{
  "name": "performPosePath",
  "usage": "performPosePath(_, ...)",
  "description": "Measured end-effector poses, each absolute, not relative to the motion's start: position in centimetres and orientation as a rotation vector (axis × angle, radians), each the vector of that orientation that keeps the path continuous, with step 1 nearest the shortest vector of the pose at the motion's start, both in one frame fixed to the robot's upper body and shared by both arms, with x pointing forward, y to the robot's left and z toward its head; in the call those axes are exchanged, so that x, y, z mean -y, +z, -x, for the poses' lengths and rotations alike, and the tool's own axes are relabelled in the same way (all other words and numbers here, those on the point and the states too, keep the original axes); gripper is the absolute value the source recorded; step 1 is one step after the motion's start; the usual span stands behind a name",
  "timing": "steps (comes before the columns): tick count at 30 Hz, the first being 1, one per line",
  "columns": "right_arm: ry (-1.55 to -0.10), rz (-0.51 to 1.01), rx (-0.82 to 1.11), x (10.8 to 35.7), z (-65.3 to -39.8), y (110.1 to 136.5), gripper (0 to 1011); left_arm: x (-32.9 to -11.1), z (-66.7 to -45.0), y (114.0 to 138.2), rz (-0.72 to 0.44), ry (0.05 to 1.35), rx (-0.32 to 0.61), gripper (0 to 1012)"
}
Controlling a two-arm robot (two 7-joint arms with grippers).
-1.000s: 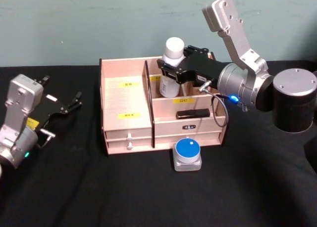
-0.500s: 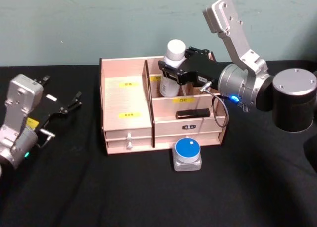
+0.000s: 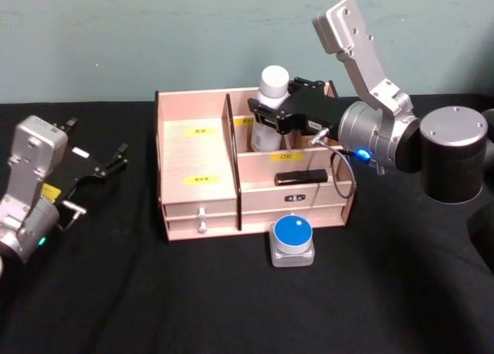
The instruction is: Pick up the facial cleanser and watermelon frost from the table and place them into the tiered storage box.
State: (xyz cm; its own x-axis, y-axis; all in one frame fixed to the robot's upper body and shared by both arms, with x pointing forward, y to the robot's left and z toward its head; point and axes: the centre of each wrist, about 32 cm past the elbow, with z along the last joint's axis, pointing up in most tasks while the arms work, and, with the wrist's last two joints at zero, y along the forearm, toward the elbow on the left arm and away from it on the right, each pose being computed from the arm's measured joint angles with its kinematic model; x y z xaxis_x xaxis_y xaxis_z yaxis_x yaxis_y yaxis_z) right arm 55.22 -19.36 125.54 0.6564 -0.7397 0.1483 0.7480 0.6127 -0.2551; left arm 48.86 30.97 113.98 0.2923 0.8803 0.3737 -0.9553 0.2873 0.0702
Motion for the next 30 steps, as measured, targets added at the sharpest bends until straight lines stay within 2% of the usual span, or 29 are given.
performPosePath(30, -0.849, 0.340, 0.001, 19.2, -56.0, 124.4, 596, -31.0, -48.9, 114.0, -0.304, 1.248, 0.285, 1001)
